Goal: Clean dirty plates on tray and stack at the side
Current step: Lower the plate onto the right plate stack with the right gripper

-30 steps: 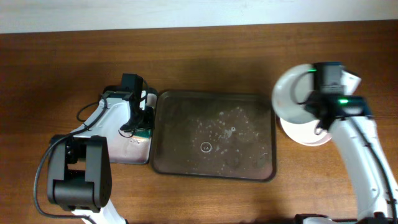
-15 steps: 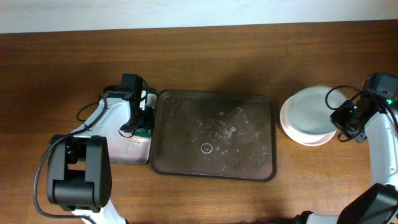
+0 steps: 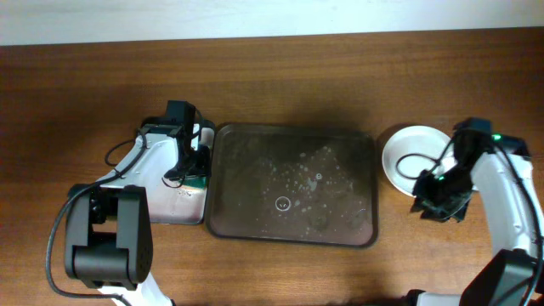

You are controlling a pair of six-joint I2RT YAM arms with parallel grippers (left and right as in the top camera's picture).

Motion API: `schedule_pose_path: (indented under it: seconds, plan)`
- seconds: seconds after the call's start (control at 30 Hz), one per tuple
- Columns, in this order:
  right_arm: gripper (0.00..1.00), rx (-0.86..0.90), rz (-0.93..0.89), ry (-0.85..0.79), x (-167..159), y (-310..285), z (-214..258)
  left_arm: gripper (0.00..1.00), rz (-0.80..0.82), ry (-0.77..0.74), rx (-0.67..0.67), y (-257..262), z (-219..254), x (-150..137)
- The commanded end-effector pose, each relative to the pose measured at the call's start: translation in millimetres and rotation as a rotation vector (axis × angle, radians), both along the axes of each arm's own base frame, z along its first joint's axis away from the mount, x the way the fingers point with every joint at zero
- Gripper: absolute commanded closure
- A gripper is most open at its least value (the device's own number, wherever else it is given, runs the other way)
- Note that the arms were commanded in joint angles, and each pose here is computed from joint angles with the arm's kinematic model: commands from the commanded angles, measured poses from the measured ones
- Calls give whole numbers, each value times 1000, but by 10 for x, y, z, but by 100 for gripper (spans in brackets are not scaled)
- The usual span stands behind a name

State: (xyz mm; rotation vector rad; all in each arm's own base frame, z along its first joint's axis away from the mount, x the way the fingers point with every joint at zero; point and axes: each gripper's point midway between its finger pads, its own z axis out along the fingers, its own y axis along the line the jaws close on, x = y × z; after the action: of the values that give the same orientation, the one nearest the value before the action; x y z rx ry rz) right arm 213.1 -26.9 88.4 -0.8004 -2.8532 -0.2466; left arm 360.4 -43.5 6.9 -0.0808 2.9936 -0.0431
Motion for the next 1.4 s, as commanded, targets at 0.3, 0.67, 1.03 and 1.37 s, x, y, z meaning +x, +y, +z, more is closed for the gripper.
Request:
schedule_pose_path:
  seconds: [0.3, 0.67, 1.03, 1.37]
  plan:
    - [75, 92, 225, -31, -161, 648, -635, 47, -17, 17, -19, -53, -38, -46]
    - [75, 65, 235, -109, -13, 634, -760, 47, -17, 18, -19, -53, -39, -48]
    - [79, -13, 216, -91, -28, 505, -798, 47, -17, 17, -19, -53, -39, -47]
    - [86, 19, 219, -148, 16, 570, -923, 47, -17, 17, -19, -53, -38, -46]
